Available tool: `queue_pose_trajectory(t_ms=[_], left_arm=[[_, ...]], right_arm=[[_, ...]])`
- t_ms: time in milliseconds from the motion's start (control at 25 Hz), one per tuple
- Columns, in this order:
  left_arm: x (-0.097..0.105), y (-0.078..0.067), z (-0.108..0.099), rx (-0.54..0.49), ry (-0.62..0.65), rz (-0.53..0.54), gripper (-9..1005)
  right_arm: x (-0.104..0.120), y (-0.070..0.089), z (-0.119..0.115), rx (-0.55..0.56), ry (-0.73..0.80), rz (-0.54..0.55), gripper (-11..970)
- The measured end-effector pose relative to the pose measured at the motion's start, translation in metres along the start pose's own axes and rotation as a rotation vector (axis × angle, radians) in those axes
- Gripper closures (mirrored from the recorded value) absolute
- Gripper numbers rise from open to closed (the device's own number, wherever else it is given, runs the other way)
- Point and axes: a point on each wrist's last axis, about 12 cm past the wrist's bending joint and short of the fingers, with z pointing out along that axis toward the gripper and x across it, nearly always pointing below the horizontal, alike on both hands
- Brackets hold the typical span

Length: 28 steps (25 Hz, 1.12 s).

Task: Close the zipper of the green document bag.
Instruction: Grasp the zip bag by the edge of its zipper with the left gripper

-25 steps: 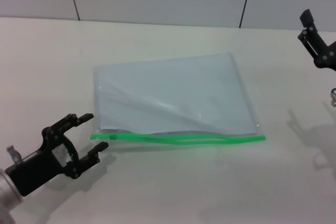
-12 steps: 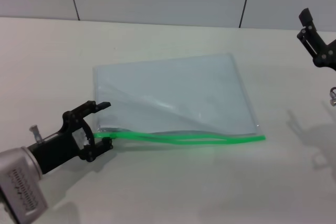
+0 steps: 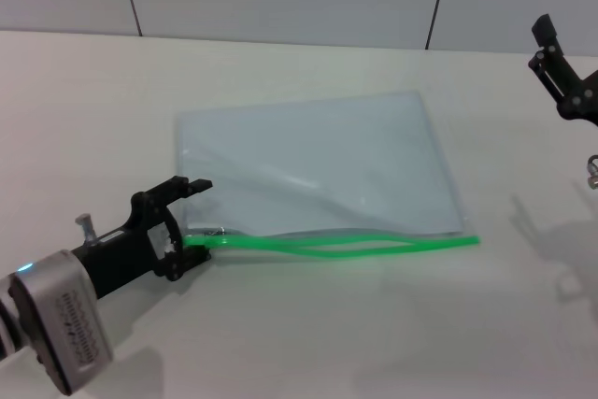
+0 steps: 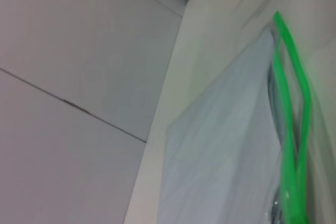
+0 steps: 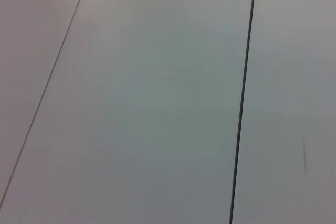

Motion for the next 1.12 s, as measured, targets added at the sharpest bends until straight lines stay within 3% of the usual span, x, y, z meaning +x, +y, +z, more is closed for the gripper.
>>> queue_pose_trajectory(t_ms=[320,520,1120], left_arm=[[-0.005,-0.002,0.008,0.008,-0.013,0.071,298],[-0.006,-0.004,0.008,0.015,-0.019,0.102,398],[-0.012,0.001,0.016,-0.011,-0.044,0.104,888]], right_arm=[[-0.001,0.000,0.000,-0.001,-0.007,0.000,77],[-0.001,0.000,0.000,-0.001,-0.007,0.000,77],[-0.001,0.000,0.000,-0.001,-0.008,0.001,77]])
